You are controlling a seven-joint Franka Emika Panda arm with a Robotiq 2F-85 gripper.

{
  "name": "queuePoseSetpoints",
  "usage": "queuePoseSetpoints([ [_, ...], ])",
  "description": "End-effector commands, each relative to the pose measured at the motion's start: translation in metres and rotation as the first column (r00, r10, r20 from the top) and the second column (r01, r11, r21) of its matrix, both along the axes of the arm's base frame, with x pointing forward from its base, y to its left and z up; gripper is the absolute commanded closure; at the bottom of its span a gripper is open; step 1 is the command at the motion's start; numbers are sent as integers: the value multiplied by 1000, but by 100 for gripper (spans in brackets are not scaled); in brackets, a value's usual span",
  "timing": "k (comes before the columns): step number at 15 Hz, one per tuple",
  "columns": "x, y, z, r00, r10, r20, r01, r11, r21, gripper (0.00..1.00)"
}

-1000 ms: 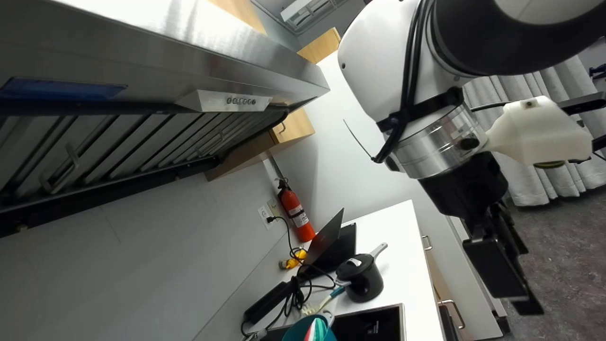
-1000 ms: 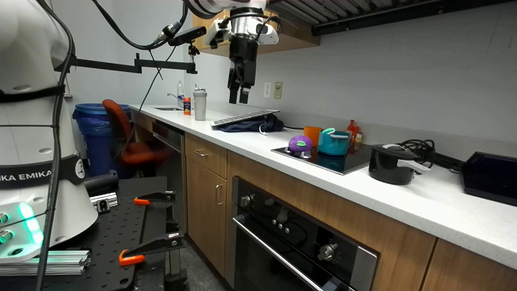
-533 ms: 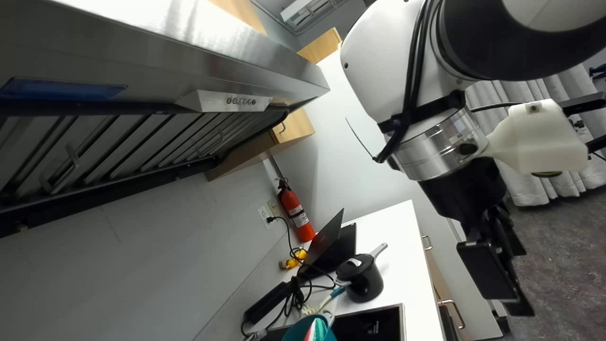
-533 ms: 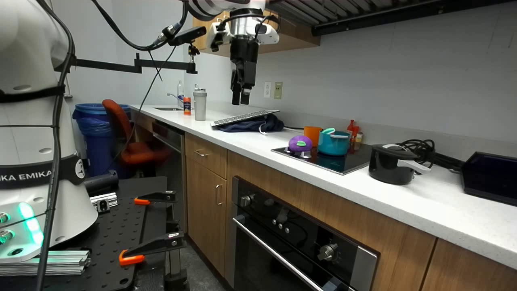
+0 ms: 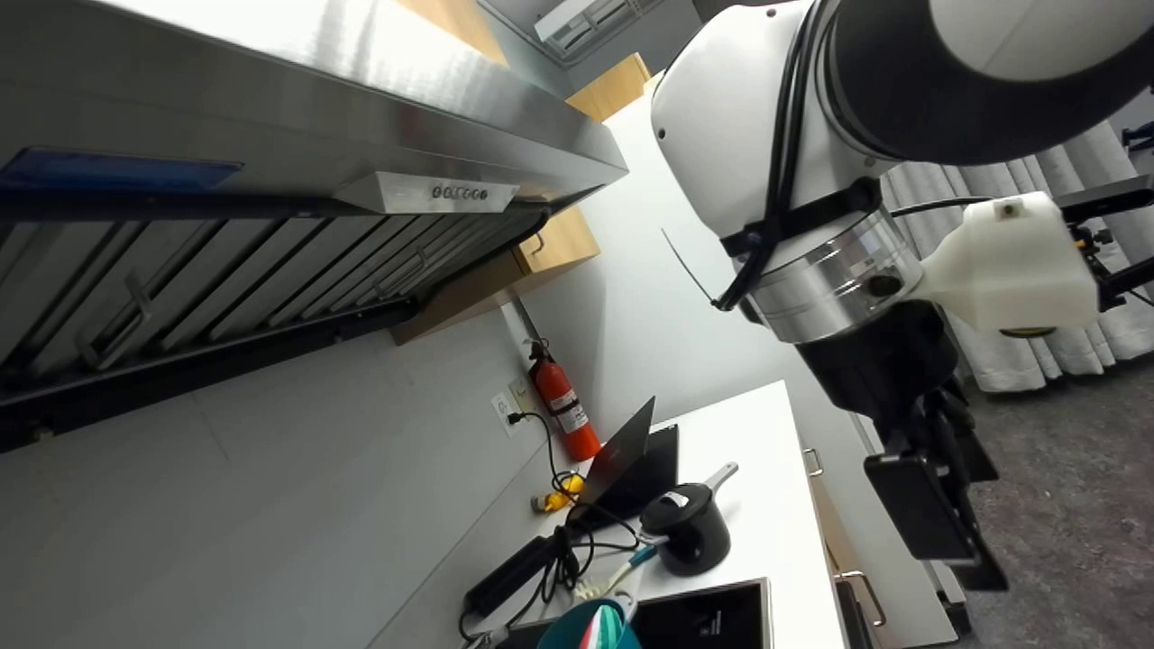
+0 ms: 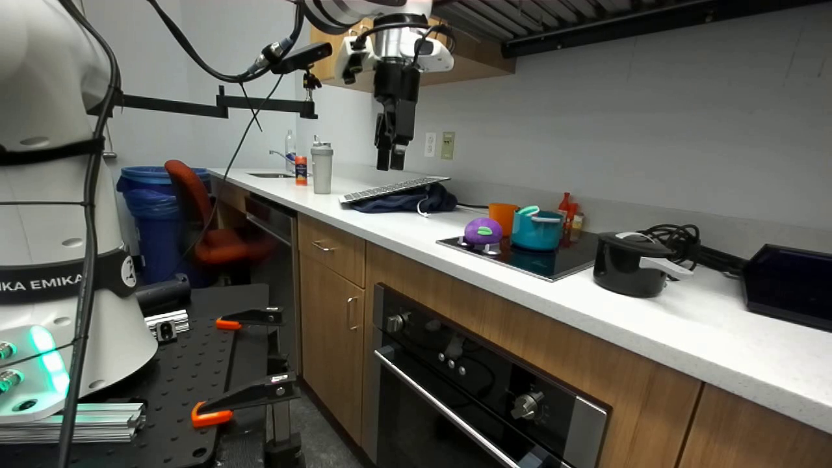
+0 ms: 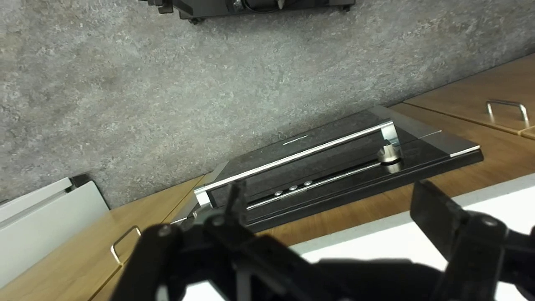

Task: Remove the lid from the black pot and put it on the blue pot

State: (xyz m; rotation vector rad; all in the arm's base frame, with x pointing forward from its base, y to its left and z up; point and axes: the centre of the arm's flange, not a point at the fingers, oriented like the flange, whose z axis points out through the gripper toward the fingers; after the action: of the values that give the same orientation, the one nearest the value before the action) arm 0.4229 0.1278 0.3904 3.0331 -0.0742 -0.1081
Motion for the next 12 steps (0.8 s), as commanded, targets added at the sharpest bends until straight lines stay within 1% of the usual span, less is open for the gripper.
queuePoseSetpoints([
  [1, 20, -24, 3, 999, -35, 19, 35, 999, -21, 0],
  [3, 30, -40, 5, 998, -46, 36, 48, 998, -40, 0],
  [7, 55, -65, 13, 994, -51, 100, 60, 994, -91, 0],
  [12, 93, -78, 23, 978, -36, 204, 57, 994, -97, 0],
])
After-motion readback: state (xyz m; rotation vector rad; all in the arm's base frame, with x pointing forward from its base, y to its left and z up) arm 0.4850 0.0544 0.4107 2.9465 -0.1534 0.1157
